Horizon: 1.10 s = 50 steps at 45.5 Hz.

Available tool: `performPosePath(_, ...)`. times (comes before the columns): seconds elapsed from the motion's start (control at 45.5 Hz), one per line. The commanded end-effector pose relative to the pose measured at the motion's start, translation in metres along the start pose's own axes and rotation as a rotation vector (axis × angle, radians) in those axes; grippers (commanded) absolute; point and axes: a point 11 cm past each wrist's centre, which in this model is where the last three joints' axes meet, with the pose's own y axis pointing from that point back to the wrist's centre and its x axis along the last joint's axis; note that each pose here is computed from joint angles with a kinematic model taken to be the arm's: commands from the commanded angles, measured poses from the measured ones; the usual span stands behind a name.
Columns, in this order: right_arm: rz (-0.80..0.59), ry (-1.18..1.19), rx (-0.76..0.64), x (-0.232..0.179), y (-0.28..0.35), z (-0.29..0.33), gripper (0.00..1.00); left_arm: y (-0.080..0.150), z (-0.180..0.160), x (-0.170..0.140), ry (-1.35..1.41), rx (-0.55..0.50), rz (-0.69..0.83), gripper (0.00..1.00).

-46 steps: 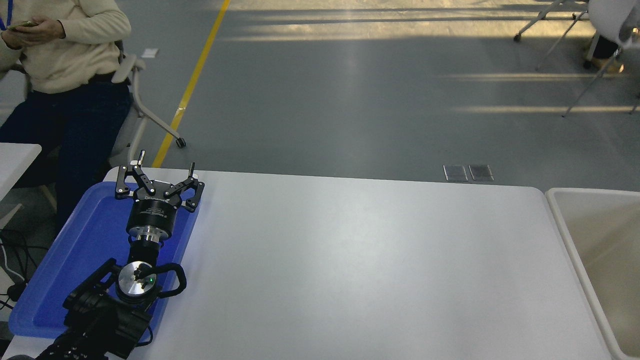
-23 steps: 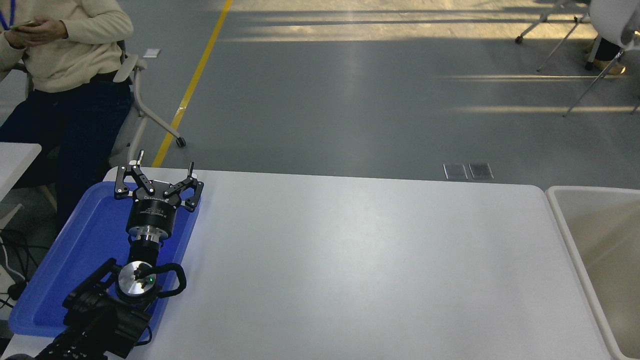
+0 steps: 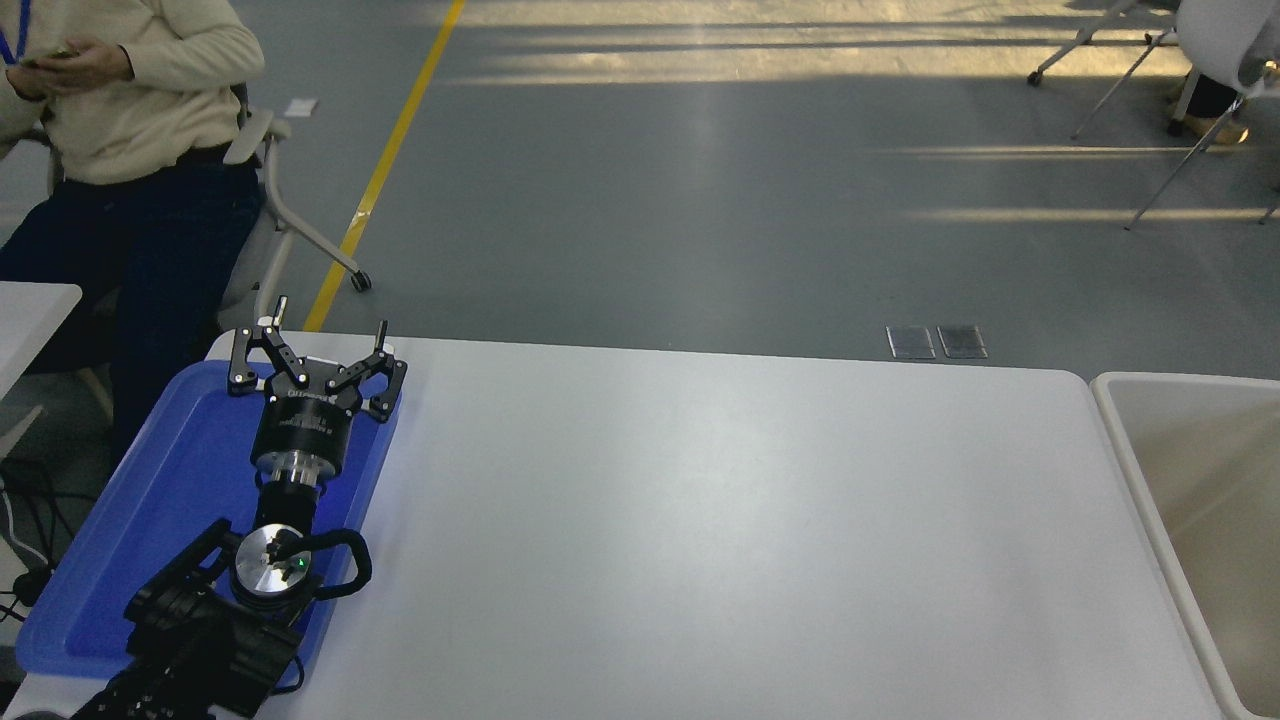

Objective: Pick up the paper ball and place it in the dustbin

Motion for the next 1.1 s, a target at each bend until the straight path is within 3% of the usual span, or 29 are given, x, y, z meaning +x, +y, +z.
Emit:
performPosePath(0.0, 0.073, -0.057, 0.022, -0.023, -0.020, -0.043, 0.17, 0.000, 0.000, 0.000, 0.000, 0.000, 0.000, 1.00)
performPosePath(0.264, 0.093, -0.263, 0.049, -0.051, -0.031, -0.080, 0.17, 0.000, 0.000, 0.000, 0.001, 0.000, 0.000, 1.00)
performPosePath(0.593, 0.143, -0.418, 0.062, -0.056, -0.033, -0.090, 0.22, 0.000, 0.000, 0.000, 0.001, -0.001, 0.000, 1.00)
performPosePath(0.615, 0.143, -0.423, 0.063, -0.056, -0.033, -0.091, 0.26, 0.000, 0.000, 0.000, 0.001, -0.001, 0.000, 1.00)
performPosePath(0.681, 0.150, -0.438, 0.062, -0.056, -0.033, -0.091, 0.64, 0.000, 0.001, 0.000, 0.000, -0.002, 0.000, 1.00)
performPosePath(0.813, 0.176, -0.472, 0.055, -0.055, -0.033, -0.088, 0.66, 0.000, 0.001, 0.000, 0.000, -0.002, 0.000, 1.00)
performPosePath(1.033, 0.191, -0.479, 0.044, -0.051, -0.032, -0.082, 0.85, 0.000, 0.001, 0.000, 0.000, -0.002, 0.000, 1.00)
performPosePath(1.077, 0.192, -0.483, 0.041, -0.051, -0.032, -0.080, 0.93, 0.000, 0.000, 0.000, 0.001, -0.001, 0.000, 1.00)
